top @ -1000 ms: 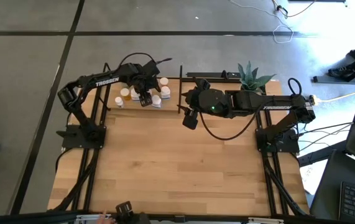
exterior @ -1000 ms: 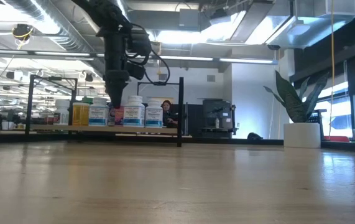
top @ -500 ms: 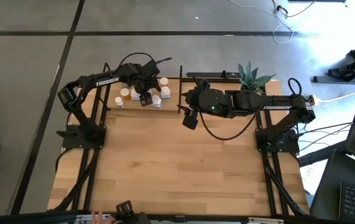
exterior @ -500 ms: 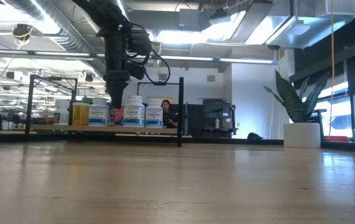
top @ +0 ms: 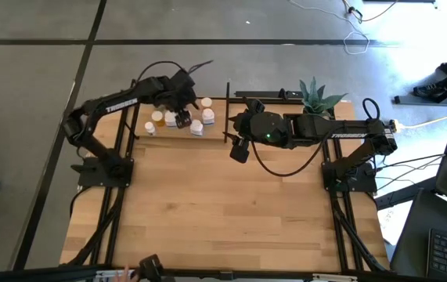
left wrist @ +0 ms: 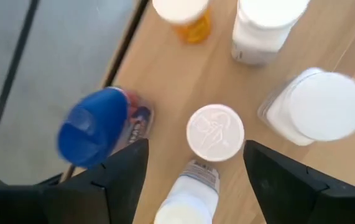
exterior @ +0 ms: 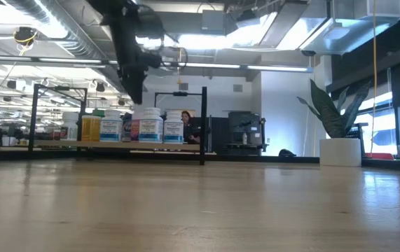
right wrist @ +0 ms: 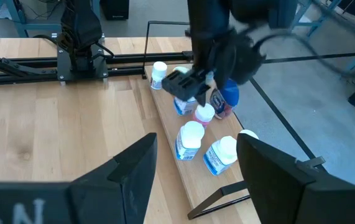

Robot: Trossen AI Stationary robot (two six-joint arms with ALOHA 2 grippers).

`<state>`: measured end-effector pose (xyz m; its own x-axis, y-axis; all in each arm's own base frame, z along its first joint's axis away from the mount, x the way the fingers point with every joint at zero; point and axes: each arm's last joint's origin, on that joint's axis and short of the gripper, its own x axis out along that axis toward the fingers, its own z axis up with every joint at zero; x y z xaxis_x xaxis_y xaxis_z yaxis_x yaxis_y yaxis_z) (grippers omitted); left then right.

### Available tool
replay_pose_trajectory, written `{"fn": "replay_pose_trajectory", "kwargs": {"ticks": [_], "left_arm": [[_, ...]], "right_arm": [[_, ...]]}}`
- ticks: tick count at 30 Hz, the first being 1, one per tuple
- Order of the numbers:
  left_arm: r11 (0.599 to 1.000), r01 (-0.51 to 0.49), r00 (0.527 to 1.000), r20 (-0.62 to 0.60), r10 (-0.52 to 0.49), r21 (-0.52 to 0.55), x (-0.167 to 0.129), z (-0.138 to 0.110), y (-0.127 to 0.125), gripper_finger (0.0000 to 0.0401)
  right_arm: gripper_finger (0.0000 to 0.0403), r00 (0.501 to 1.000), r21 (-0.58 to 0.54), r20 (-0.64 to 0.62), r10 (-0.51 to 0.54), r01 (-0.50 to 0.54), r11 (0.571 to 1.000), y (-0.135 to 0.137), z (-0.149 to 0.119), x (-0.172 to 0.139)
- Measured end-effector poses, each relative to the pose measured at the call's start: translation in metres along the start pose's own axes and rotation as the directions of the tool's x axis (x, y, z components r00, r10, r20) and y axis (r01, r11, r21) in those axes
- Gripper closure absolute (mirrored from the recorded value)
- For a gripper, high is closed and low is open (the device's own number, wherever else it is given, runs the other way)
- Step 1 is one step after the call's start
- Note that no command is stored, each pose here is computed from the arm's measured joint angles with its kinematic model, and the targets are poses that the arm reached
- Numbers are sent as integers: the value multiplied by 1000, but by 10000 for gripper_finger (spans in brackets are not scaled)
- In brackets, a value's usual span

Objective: Pick and place medicine bottles onto shelf by color
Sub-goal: Adjust the white pill bottle on the shelf

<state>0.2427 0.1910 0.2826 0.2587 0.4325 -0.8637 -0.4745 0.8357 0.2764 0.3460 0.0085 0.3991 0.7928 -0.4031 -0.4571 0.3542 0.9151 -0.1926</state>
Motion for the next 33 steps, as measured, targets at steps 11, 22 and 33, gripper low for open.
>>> {"fn": "replay_pose_trajectory", "kwargs": {"ticks": [11, 22, 33], "left_arm": [[947, 105, 977, 147, -155, 305, -40, -2, -13, 143], [862, 164, 968, 91, -235, 479, -12, 8, -29, 143], [858, 157, 965, 109, -239, 489, -4, 13, -31, 143]], "right_arm": [[180, 1000, 0, 0, 0, 0, 1000, 0, 0, 0], [180, 1000, 0, 0, 0, 0, 1000, 0, 0, 0], [180, 1000, 0, 0, 0, 0, 1000, 0, 0, 0]]}}
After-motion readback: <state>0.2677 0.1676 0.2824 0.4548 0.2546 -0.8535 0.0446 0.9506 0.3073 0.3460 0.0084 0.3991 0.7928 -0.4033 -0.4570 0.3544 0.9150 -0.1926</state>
